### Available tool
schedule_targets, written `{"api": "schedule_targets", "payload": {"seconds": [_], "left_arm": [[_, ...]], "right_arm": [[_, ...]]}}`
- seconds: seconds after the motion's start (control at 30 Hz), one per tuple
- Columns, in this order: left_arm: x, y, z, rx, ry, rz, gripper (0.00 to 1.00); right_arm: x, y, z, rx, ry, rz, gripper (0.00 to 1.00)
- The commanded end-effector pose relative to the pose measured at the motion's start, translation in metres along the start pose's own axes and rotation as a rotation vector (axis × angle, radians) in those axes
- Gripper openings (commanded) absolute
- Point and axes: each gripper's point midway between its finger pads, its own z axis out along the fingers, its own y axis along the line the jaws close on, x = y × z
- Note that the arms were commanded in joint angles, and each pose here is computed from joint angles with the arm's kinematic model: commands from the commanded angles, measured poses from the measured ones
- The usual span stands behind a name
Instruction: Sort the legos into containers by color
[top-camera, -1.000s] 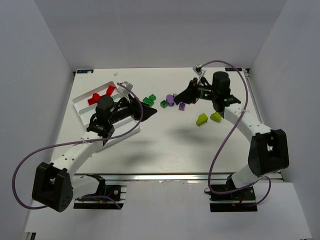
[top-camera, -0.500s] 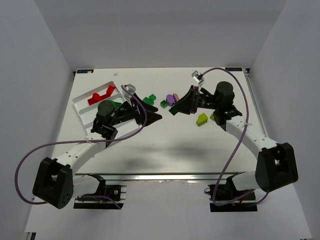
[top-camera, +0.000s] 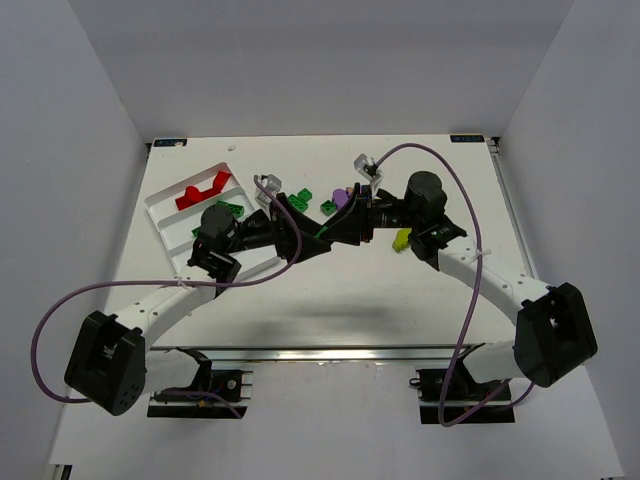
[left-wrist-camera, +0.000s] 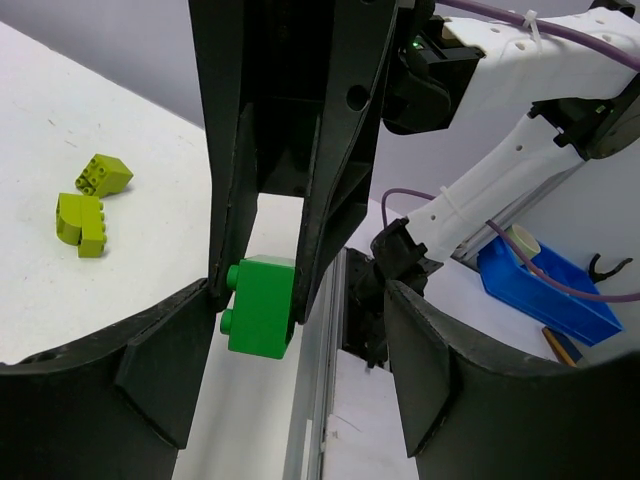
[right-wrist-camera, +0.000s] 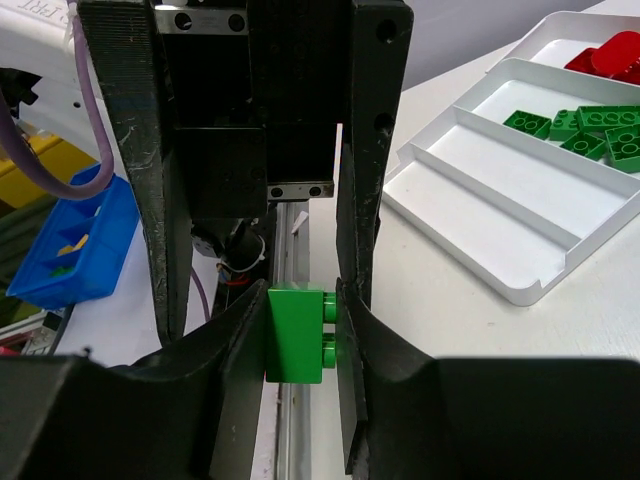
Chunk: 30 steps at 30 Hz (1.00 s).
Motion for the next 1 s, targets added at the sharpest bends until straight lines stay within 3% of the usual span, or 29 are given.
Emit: {"api": "schedule_targets", "payload": {"seconds": [0.0,0.53,0.97], "left_arm": [[0.001,-0.011,0.000,0.045,0.011,0.015,0.77],[0.008,0.001,0.003,0.005,0.043,0.004,0.72],[0.005,-0.012,0.002,0.062,0.034,0.001,0.66]], "right_arm": [[-0.022,0.011,0.001,-0.014,-0.043,-0.103,0.00],[-0.038,0.034,-0.006,-0.030,-0.083,-0.179,0.00],[-0.023,0.019,0.001,-0.038,-0.061,-0.104,0.00]]}}
